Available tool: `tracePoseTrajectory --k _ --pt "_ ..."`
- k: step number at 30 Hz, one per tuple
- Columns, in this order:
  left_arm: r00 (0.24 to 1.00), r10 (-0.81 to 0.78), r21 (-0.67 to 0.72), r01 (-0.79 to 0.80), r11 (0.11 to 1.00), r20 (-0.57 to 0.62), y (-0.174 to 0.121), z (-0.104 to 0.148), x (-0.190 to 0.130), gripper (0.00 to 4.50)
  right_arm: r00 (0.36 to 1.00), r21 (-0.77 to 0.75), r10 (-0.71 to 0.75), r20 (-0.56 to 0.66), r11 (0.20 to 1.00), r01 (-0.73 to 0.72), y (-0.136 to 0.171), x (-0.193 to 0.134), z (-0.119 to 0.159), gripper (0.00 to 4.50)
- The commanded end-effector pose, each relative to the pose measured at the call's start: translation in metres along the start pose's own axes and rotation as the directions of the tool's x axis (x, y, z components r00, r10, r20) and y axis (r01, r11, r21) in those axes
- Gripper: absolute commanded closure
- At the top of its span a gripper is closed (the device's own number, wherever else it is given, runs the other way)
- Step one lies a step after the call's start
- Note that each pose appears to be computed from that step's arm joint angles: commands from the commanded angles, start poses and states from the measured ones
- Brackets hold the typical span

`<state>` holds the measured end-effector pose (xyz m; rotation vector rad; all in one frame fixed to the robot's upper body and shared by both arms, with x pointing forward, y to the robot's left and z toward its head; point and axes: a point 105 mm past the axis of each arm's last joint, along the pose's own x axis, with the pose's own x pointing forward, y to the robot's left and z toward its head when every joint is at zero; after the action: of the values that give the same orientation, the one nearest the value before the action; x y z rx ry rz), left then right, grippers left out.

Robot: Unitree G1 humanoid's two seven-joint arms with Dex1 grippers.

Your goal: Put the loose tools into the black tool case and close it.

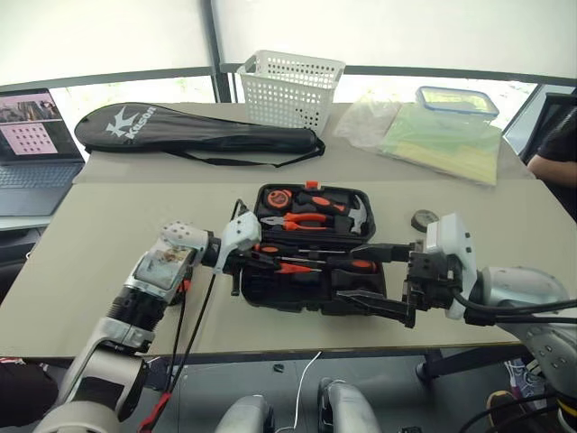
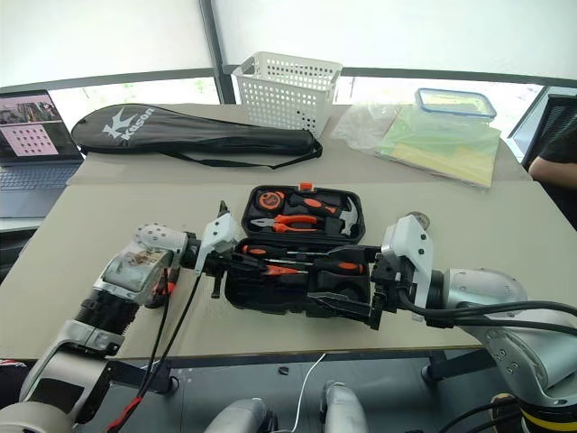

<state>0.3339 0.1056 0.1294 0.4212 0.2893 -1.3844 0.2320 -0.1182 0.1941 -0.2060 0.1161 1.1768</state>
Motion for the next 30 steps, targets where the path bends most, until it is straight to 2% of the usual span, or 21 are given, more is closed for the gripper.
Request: tracePoseTrajectory --k 1,16,20,24,28,30 --pt "1.0 -0.001 0.053 -0.001 0.999 0.027 0.003 0.012 -0.003 4.49 1.0 -0.02 0.009 0.013 1.0 -0.009 0.003 0.0 0.005 0.0" --pt "0.998 -0.018 0.127 0.026 0.992 -0.06 -0.001 -0.011 0.025 4.49 1.0 -0.015 0.002 0.016 1.0 -0.002 0.003 0.0 0.005 0.0" --pt "0.999 -0.019 0.122 0.023 0.992 -0.04 -0.004 -0.007 0.021 4.49 1.0 -0.012 0.0 0.018 1.0 0.0 0.002 0.0 0.005 0.0" --pt "0.998 0.069 0.101 -0.07 0.992 0.013 0.001 0.006 -0.003 4.49 1.0 -0.018 0.0 0.019 1.0 0.0 0.002 0.003 0.005 0.0" --pt "0.97 0.22 -0.007 -0.221 0.975 0.099 -0.007 0.02 -0.055 3.48 0.999 -0.042 0.031 0.026 0.999 -0.03 -0.001 0.007 0.01 0.0" --pt "0.944 0.314 -0.076 -0.307 0.949 0.106 -0.016 0.021 -0.08 2.67 0.998 -0.052 0.063 0.028 0.997 -0.061 -0.001 0.009 0.012 0.0"
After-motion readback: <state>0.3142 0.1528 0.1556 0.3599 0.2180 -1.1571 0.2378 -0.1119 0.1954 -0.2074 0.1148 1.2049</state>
